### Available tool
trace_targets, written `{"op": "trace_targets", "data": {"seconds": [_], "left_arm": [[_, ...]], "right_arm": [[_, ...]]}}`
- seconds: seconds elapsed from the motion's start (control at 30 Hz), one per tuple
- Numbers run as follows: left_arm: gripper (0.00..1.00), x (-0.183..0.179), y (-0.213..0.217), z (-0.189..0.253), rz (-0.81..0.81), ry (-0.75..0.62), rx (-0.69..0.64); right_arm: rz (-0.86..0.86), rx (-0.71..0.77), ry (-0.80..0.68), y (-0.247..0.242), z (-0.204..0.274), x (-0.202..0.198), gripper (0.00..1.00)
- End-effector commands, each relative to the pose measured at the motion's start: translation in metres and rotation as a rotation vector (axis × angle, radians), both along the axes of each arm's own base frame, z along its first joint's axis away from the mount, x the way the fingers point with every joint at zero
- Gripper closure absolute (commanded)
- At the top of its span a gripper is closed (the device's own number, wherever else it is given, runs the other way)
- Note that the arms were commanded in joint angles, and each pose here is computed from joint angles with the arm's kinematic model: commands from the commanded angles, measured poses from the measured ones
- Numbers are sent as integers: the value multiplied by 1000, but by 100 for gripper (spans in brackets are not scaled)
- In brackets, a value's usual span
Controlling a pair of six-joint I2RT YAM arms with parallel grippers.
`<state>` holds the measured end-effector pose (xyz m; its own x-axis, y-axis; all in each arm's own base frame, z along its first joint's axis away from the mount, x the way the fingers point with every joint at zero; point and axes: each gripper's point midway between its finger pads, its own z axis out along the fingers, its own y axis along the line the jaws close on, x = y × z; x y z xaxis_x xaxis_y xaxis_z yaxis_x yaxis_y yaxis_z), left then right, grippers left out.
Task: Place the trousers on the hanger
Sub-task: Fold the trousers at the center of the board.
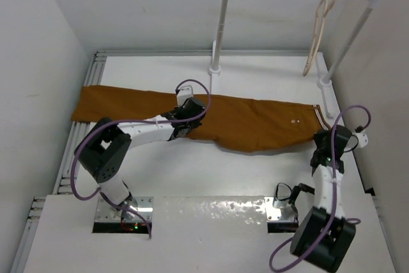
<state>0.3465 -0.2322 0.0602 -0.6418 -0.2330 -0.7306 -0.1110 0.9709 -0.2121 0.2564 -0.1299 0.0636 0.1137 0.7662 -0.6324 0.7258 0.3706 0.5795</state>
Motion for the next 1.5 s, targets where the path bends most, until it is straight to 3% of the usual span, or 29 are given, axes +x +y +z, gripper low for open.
{"op": "trace_targets", "data": {"seconds": [0.0, 0.1, 0.2, 0.37, 0.63, 0.73, 0.83, 1.1, 1.17, 1.3, 1.47], "left_arm": [[100, 11, -7, 22, -9, -68, -25], [100, 8, -7, 9, -8, -40, -23], [100, -1, -2, -7, -9, -17, -23], [100, -16, -9, -31, -40, 25, -48], [100, -39, -12, -49, -82, 62, -44], [100, -56, -36, -54, -147, 83, -104], [100, -75, -90, -47, -263, 81, -167], [100, -106, -179, -76, -437, 171, -211], [100, -115, -196, -75, -474, 179, -199], [100, -110, -174, -65, -421, 129, -176], [100, -100, -113, -35, -305, 22, -101]], "right_arm": [[227, -46, 3, 29, 45, 6, 100], [401, -70, -71, 53, 75, 19, 100], [463, -125, -106, 59, 118, 20, 100], [672, -145, -298, 98, 216, 33, 100], [736, -177, -530, 114, 329, 48, 100], [802, -160, -550, 127, 337, 59, 100], [887, -189, -522, 155, 337, 68, 100], [1187, -209, -540, 269, 360, 80, 100], [1186, -252, -468, 283, 345, 95, 100], [1242, -280, -433, 316, 345, 114, 100], [1156, -358, -403, 301, 349, 127, 100]]}}
